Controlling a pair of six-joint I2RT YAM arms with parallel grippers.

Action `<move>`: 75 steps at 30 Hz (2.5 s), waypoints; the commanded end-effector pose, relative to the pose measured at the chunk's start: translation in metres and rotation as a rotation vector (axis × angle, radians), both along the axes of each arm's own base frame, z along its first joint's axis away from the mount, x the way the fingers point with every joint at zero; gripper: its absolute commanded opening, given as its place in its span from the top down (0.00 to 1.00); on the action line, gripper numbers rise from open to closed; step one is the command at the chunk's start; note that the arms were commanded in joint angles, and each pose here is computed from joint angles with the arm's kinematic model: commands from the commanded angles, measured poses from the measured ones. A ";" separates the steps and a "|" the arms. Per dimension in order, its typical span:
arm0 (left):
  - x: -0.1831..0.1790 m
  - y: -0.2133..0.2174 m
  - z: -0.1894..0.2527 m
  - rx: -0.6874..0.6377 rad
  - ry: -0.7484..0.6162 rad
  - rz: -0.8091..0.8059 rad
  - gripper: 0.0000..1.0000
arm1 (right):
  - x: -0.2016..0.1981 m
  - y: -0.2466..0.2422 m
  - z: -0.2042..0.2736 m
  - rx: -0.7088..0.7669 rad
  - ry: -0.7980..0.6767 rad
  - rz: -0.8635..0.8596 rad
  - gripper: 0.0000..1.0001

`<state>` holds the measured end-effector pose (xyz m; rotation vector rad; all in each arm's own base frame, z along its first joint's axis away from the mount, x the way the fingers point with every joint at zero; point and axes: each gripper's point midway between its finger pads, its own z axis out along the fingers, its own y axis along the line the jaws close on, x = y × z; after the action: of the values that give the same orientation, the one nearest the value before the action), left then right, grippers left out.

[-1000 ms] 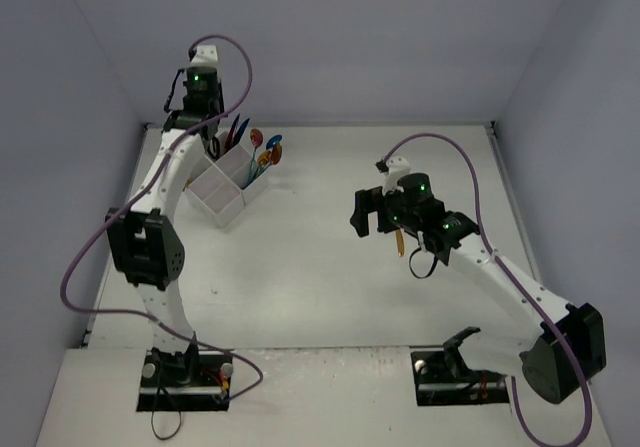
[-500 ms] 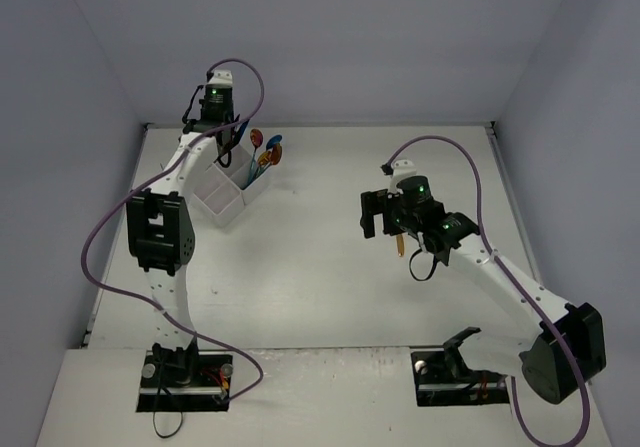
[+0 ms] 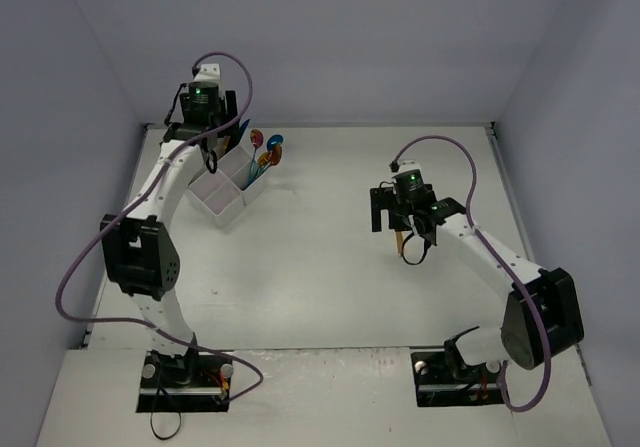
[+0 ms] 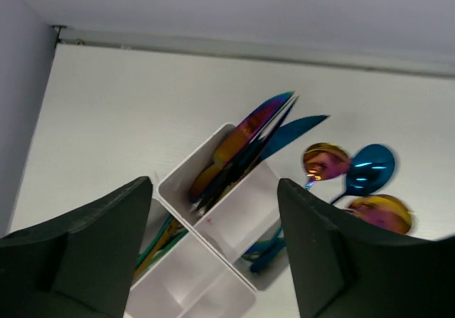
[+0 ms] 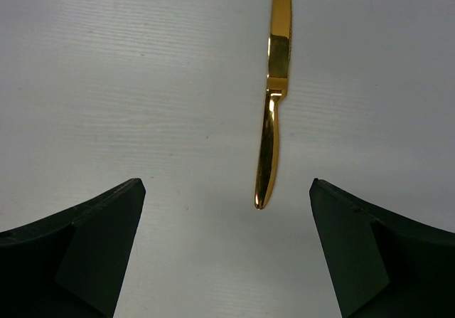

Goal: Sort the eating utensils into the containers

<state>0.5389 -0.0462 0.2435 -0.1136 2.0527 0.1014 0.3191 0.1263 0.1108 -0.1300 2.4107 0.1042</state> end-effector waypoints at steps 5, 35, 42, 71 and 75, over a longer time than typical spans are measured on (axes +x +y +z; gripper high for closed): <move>-0.091 -0.014 0.109 -0.177 -0.150 -0.096 0.27 | 0.034 -0.009 -0.018 0.008 0.065 -0.113 0.05; -0.251 -0.069 0.002 -0.526 0.132 -0.274 0.26 | 0.032 -0.006 -0.125 0.004 0.360 -0.030 0.98; -0.250 -0.097 0.009 -0.552 0.140 -0.341 0.26 | 0.029 0.048 -0.083 0.061 0.252 0.127 1.00; -0.219 -0.199 0.063 -0.771 -0.068 -0.454 0.52 | -0.051 0.226 0.185 0.504 -0.381 0.637 1.00; -0.218 -0.199 0.068 -0.769 -0.088 -0.453 0.82 | -0.050 0.224 0.187 0.501 -0.394 0.633 1.00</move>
<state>0.3099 -0.2397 0.2570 -0.1232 2.0508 -0.9009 0.2663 0.3432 0.2369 -0.6557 2.0060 0.7929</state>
